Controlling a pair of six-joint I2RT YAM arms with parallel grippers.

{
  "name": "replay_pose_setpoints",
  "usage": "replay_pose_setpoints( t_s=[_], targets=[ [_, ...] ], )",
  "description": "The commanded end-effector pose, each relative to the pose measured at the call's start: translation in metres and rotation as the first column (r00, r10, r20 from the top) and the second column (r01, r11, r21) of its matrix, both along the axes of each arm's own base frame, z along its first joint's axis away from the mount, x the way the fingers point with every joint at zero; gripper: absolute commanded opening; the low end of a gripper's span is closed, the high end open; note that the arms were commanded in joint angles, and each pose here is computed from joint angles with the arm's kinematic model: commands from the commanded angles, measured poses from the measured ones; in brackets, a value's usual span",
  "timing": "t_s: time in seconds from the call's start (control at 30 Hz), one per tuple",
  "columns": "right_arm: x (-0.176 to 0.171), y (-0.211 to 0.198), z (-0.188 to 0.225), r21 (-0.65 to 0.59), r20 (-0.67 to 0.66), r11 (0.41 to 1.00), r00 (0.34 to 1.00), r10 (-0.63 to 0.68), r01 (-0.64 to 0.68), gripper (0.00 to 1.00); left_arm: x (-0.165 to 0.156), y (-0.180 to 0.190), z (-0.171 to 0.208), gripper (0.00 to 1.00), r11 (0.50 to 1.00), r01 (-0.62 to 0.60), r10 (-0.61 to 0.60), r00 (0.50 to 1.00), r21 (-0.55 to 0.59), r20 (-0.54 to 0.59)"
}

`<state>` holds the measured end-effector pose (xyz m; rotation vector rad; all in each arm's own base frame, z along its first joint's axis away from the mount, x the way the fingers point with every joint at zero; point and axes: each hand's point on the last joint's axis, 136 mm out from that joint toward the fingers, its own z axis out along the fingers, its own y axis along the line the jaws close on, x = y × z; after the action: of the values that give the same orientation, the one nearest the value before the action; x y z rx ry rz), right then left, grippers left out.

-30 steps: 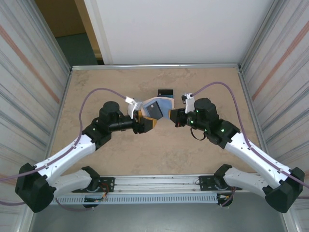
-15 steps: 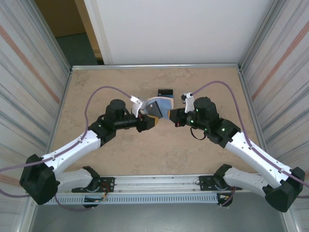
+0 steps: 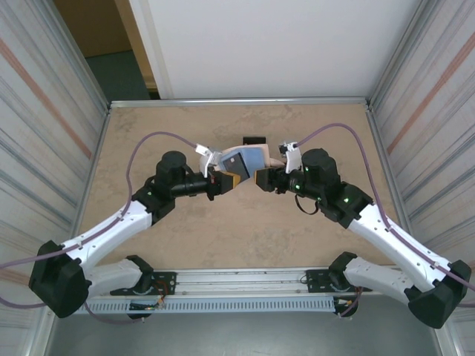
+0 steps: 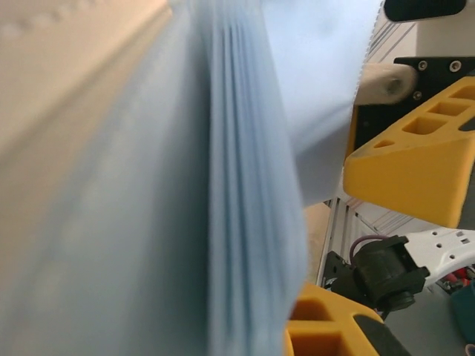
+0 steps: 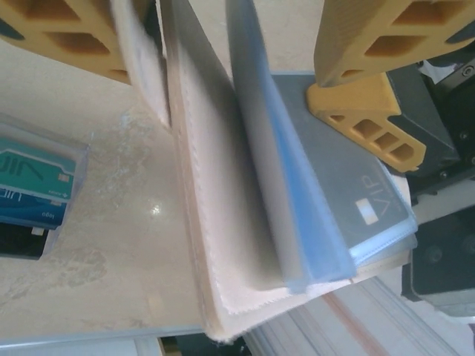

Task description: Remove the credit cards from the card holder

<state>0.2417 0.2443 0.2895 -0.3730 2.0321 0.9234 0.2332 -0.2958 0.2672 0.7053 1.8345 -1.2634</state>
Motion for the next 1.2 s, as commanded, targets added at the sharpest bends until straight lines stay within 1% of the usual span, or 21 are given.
replay_pose_setpoints(
  t_s=[0.0,0.07,0.17,0.23,0.27,0.33,0.4,0.47,0.5,0.53,0.57,0.6,0.7,0.77,0.8,0.87,0.93,1.1,1.17],
  targets=[
    [-0.001,0.001,0.004,0.042,0.029,0.998,0.999,0.036,-0.037,0.63,-0.014,-0.001,0.028,0.05,0.994,0.073,-0.069,0.996,-0.081,0.057],
    [-0.003,0.005,0.004,0.066,0.030,0.995,0.997,0.068,-0.070,0.64,-0.019,-0.002,0.029,0.05,0.991,0.100,-0.096,0.994,-0.084,0.052],
    [-0.010,0.014,0.010,0.105,0.053,0.985,0.989,0.135,-0.140,0.64,-0.025,-0.004,0.030,0.05,0.987,0.136,-0.133,0.990,-0.086,0.049],
    [-0.015,0.018,0.016,0.130,0.080,0.975,0.982,0.173,-0.182,0.60,-0.026,-0.004,0.029,0.05,0.986,0.143,-0.140,0.989,-0.086,0.045],
    [-0.018,0.019,0.019,0.139,0.093,0.971,0.978,0.184,-0.196,0.54,-0.027,-0.003,0.028,0.06,0.986,0.142,-0.139,0.989,-0.085,0.042],
    [-0.020,0.018,0.024,0.152,0.108,0.967,0.976,0.188,-0.203,0.40,-0.026,-0.003,0.026,0.08,0.987,0.138,-0.135,0.990,-0.084,0.037],
    [-0.020,0.017,0.026,0.160,0.112,0.967,0.977,0.180,-0.197,0.22,-0.026,-0.003,0.024,0.13,0.987,0.135,-0.132,0.991,-0.082,0.035],
    [-0.019,0.014,0.026,0.163,0.102,0.971,0.982,0.160,-0.175,0.04,-0.026,-0.002,0.023,0.23,0.988,0.131,-0.128,0.991,-0.080,0.038],
    [-0.018,0.013,0.027,0.164,0.097,0.972,0.984,0.151,-0.166,0.00,-0.026,-0.002,0.023,0.28,0.988,0.130,-0.127,0.991,-0.079,0.042],
    [-0.018,0.012,0.026,0.163,0.087,0.975,0.986,0.142,-0.154,0.00,-0.025,-0.002,0.022,0.40,0.989,0.126,-0.123,0.991,-0.075,0.048],
    [-0.016,0.010,0.025,0.160,0.074,0.977,0.989,0.129,-0.139,0.00,-0.024,-0.001,0.021,0.55,0.991,0.119,-0.115,0.992,-0.068,0.054],
    [-0.015,0.009,0.024,0.156,0.062,0.980,0.991,0.116,-0.125,0.00,-0.023,0.000,0.021,0.64,0.992,0.110,-0.106,0.992,-0.062,0.063],
    [-0.009,0.002,0.020,0.132,0.014,0.990,0.998,0.054,-0.055,0.00,-0.022,0.002,0.018,0.77,0.996,0.086,-0.083,0.990,-0.027,0.112],
    [-0.006,-0.002,0.019,0.125,-0.014,0.992,1.000,0.022,-0.020,0.00,-0.023,0.003,0.014,0.89,0.998,0.067,-0.069,0.982,0.022,0.178],
    [-0.005,-0.003,0.019,0.123,-0.025,0.992,1.000,0.013,-0.009,0.00,-0.023,0.003,0.013,0.92,0.997,0.056,-0.065,0.974,0.048,0.215],
    [-0.005,-0.004,0.020,0.123,-0.042,0.992,0.999,0.001,0.004,0.00,-0.026,0.002,0.009,0.95,0.994,0.040,-0.069,0.954,0.105,0.291],
    [-0.005,-0.004,0.023,0.131,-0.046,0.991,0.999,0.003,0.003,0.00,-0.026,0.003,0.007,0.99,0.989,0.016,-0.067,0.937,0.148,0.343],
    [-0.006,0.001,0.029,0.155,-0.048,0.988,0.999,0.023,-0.016,0.00,-0.020,0.000,0.002,0.99,0.977,-0.018,-0.074,0.908,0.214,0.413],
    [-0.007,0.004,0.030,0.158,-0.051,0.987,0.998,0.032,-0.023,0.00,-0.015,-0.001,-0.001,0.99,0.969,-0.052,-0.060,0.899,0.240,0.434]
  ],
)
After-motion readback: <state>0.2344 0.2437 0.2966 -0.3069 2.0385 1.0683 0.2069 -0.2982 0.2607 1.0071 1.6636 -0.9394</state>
